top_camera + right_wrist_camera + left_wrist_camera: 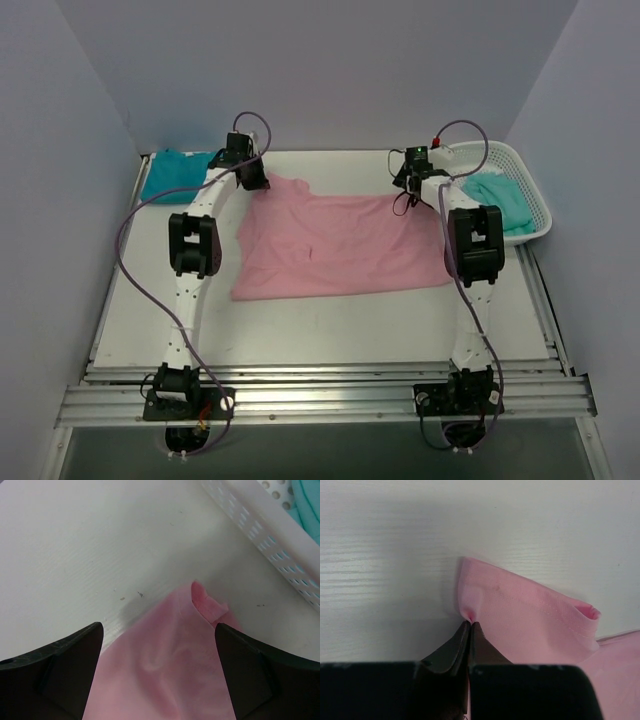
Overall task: Fold and stack the t-shirts
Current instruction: Fold the tshirt
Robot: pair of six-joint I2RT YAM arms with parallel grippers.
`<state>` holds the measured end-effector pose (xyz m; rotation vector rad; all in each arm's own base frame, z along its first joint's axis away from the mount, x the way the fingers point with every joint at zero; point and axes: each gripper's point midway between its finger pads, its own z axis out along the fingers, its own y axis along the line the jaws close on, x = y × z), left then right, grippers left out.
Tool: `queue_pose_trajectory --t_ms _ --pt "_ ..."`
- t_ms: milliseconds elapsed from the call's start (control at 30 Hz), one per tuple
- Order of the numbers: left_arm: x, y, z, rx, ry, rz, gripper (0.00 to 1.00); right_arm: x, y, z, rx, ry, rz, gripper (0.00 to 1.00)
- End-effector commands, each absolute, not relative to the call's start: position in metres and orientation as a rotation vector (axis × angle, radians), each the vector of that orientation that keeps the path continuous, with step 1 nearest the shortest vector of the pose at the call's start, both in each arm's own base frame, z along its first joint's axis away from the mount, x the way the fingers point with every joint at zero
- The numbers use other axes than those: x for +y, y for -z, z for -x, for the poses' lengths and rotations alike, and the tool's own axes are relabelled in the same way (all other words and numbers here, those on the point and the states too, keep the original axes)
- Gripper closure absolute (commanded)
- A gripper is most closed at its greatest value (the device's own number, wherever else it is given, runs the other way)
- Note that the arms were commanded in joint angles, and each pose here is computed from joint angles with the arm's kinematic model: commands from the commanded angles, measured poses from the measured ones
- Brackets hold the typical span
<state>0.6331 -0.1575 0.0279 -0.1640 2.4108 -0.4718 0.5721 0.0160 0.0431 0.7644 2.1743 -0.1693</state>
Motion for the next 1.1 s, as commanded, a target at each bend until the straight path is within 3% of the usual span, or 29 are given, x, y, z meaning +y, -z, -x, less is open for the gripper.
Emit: queue_pose_trajectory --t_ms 0,133,333,433,467,600,1067 --pt "-0.140 -0.027 -0.617 2.480 0.406 0.169 0.98 0.003 -0.046 -0.582 2.151 0.226 -0.779 0.11" --pt "-0.141 -0.027 -0.616 2.480 0.409 0.164 0.98 -0.003 -0.041 -0.588 2.151 0.226 -0.790 0.20" --pt "-0.141 -0.027 -0.616 2.479 0.411 0.163 0.98 -0.008 -0.031 -0.592 2.162 0.215 -0.802 0.43" --pt "-0.141 -0.028 -0.615 2.479 0.414 0.159 0.98 -0.010 -0.025 -0.593 2.170 0.212 -0.806 0.60" --pt "-0.141 -0.028 -0.616 2.478 0.412 0.158 0.98 -0.010 -0.025 -0.594 2.169 0.209 -0.806 0.71" --pt "-0.141 -0.028 -0.616 2.478 0.413 0.155 0.98 -0.010 -0.018 -0.593 2.181 0.209 -0.806 0.97" --pt "-0.146 -0.061 -0.627 2.355 0.452 0.107 0.98 -0.009 -0.032 -0.593 2.161 0.195 -0.805 1.00"
